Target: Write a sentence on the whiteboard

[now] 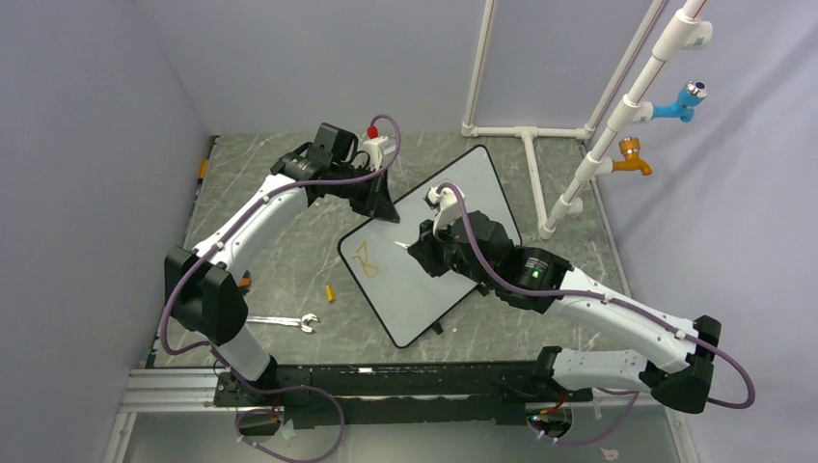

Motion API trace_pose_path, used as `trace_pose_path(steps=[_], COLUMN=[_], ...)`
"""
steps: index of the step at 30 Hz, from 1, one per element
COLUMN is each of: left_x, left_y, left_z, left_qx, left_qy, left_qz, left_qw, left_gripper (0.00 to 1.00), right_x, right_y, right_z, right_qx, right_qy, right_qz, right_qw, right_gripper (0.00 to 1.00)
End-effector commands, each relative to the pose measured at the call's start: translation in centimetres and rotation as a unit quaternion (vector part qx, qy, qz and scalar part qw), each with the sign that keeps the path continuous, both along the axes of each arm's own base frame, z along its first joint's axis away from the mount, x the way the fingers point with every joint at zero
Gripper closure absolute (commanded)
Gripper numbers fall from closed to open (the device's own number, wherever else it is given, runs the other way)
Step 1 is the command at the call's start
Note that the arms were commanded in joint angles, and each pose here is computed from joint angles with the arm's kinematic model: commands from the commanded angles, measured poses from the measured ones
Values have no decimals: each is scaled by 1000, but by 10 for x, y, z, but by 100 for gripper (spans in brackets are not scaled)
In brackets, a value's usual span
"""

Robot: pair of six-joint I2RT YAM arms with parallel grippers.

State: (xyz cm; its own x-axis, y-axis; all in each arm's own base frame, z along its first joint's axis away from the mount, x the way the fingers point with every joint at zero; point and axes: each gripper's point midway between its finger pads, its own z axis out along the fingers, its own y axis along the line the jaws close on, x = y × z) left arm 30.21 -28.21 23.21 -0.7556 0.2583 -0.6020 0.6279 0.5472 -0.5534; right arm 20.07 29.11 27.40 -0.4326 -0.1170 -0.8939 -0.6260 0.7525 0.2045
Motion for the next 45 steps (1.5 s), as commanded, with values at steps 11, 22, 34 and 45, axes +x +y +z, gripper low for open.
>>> trace_pose_path(steps=[11,22,34,45], left_x=[31,31,30,30], left_y=[31,31,30,30], left_z=[-9,-11,-10,-10], left_qx=[89,90,88,89], left_qy=[-91,-88,-89,-88], left_qz=[41,41,41,41], left_qw=[991,991,991,991], left_gripper=[100,100,100,100], right_x=[-4,1,3,0], right_y=[8,25,39,43], right_z=[18,11,4,-16], right_qx=[29,21,27,19], right_qy=[-30,-26,-14,9], right_qz=[36,50,59,62], right_qw=[998,998,998,998], right_gripper=[100,100,100,100])
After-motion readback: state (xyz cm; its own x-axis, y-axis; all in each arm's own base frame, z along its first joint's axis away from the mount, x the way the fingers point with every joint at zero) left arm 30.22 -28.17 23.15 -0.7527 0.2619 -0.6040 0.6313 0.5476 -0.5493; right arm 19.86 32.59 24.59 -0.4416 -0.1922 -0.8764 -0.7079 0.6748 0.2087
